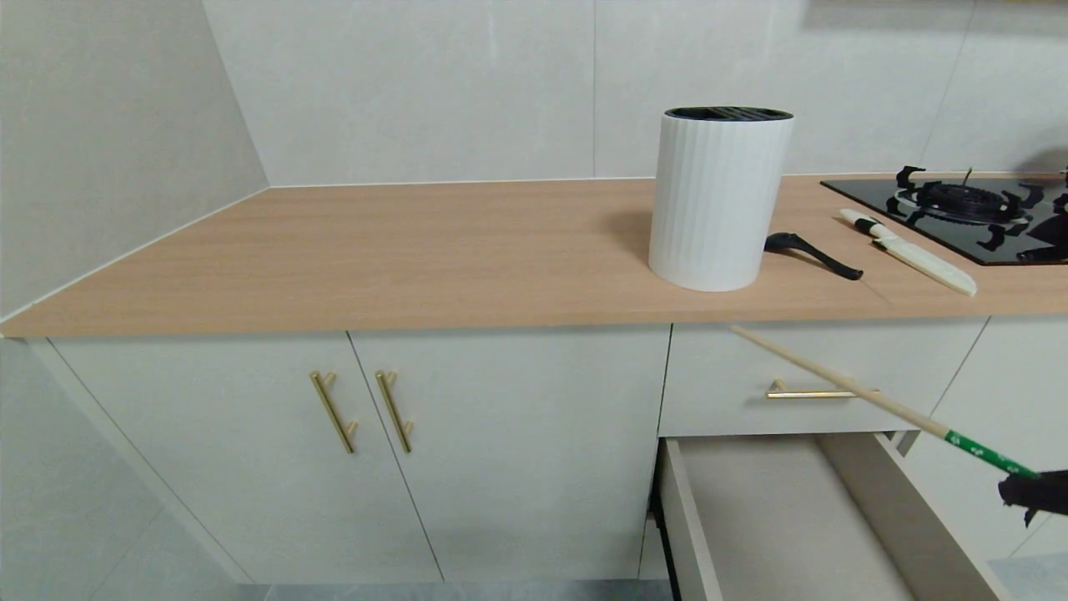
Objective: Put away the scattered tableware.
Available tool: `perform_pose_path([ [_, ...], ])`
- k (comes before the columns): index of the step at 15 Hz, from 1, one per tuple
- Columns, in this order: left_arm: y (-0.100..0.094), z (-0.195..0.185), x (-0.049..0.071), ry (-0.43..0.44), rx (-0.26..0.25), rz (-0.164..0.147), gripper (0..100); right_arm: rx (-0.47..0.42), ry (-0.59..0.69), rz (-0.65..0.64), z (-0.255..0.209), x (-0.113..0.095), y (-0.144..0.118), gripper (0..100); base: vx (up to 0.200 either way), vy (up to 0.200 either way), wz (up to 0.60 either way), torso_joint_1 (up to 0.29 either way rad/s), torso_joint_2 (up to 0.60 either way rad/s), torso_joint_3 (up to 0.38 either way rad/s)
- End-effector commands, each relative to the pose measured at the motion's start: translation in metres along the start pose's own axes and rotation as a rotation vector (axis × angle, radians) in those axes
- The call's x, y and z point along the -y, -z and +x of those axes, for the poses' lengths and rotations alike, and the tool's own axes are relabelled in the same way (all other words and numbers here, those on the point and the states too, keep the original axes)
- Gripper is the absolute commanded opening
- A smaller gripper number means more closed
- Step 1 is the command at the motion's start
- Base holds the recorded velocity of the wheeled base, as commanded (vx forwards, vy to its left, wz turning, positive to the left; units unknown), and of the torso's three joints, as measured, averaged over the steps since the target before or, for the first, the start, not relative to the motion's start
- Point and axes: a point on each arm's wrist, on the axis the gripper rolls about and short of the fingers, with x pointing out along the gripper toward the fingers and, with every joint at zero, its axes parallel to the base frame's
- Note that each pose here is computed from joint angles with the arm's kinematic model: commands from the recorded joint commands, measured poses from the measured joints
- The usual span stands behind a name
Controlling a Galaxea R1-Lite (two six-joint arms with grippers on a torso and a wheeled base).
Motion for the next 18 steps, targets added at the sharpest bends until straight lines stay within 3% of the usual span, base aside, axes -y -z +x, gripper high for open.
perform_pose_path([
  [1,0.000,0.000,0.000,0.000,0.000,0.000,100,-0.103,-0.004,-0.003,0.014,0.000,0.004,0,0.000,0.000,0.00,0.000,0.00,0.000],
  [3,0.000,0.000,0.000,0.000,0.000,0.000,100,-0.212,0.044,0.026,0.027,0.005,0.006,0,0.000,0.000,0.00,0.000,0.00,0.000],
  [5,0.000,0.000,0.000,0.000,0.000,0.000,100,-0.290,0.185,0.052,0.048,0.013,0.005,0,0.000,0.000,0.00,0.000,0.00,0.000],
  [9,0.000,0.000,0.000,0.000,0.000,0.000,100,-0.409,0.286,0.194,0.089,0.036,-0.002,0,0.000,0.000,0.00,0.000,0.00,0.000],
  [12,0.000,0.000,0.000,0.000,0.000,0.000,100,-0.496,0.322,0.232,0.113,0.048,-0.003,0,0.000,0.000,0.00,0.000,0.00,0.000],
  [18,0.000,0.000,0.000,0.000,0.000,0.000,100,-0.542,0.367,0.285,0.157,0.065,-0.004,0,0.000,0.000,0.00,-0.030,0.12,0.088],
])
